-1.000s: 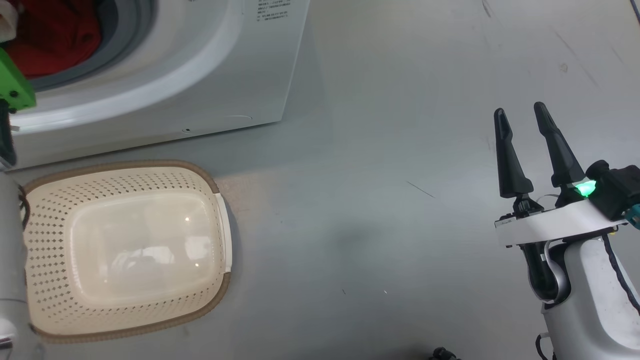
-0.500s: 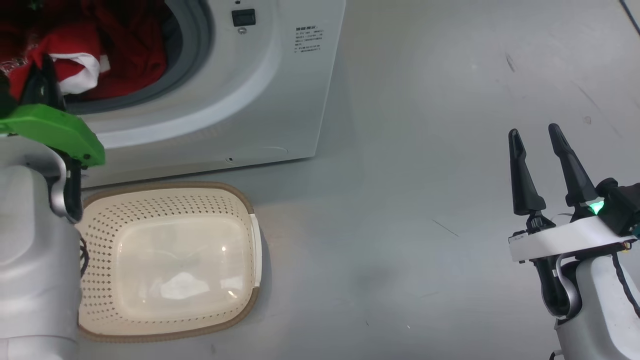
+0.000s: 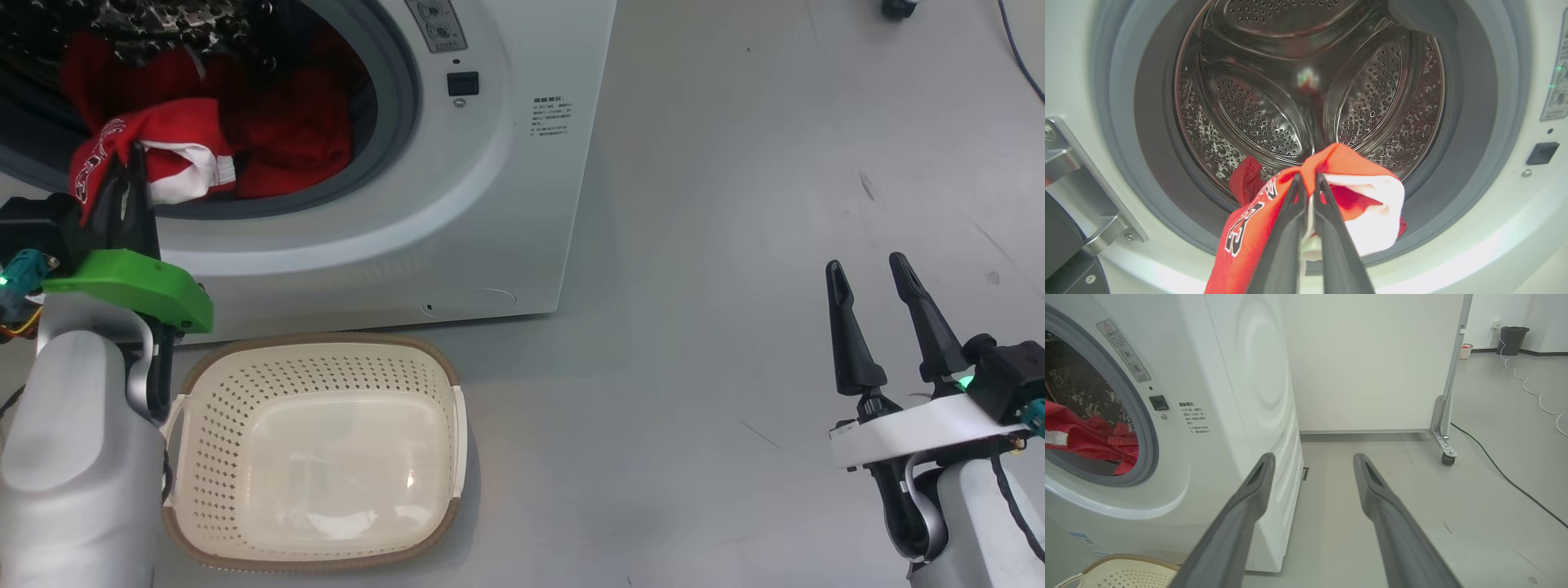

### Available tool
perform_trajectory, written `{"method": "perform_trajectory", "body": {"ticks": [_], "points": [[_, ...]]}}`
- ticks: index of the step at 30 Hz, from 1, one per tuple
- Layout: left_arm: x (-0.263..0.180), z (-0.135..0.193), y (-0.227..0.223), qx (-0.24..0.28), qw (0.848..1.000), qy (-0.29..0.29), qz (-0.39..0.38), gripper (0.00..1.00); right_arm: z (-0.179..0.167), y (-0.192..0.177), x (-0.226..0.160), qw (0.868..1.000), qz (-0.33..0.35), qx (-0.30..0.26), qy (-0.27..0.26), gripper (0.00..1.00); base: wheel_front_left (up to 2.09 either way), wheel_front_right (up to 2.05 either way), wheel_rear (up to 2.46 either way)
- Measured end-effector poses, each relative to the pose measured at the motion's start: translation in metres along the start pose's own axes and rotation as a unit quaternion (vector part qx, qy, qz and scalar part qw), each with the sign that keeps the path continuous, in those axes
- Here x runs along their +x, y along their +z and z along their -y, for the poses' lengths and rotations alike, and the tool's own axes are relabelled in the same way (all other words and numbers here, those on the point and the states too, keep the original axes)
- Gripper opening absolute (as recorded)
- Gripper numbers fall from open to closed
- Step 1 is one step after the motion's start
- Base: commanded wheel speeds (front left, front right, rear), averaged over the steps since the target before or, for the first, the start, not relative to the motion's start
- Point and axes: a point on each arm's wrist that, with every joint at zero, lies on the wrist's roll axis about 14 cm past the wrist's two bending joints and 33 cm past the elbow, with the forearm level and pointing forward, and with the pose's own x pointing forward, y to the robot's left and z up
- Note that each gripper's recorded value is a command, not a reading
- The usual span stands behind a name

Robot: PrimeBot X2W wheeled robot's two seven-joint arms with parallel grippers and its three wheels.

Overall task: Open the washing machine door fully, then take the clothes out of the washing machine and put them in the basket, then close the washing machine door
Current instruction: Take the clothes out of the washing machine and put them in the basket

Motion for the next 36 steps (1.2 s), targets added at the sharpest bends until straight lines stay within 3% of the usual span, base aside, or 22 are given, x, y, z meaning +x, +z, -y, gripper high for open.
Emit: {"method": "perform_trajectory", "body": {"ticks": [11, 21, 36], "points": [[-0.016, 0.009, 0.060, 0.016, 0.996, -0.015, 0.088, 0.00, -0.012, 0.006, -0.006, 1.000, 0.009, 0.005, 0.015, 1.00, 0.00, 0.00, 0.00], [-0.030, 0.021, 0.129, 0.015, 0.980, -0.028, 0.197, 0.00, -0.016, 0.004, -0.009, 1.000, 0.007, 0.008, 0.019, 1.00, 0.00, 0.00, 0.00], [-0.062, 0.018, 0.038, 0.026, 0.996, -0.030, 0.078, 0.00, -0.028, 0.004, -0.006, 0.999, 0.007, 0.010, 0.035, 1.00, 0.00, 0.00, 0.00]]}}
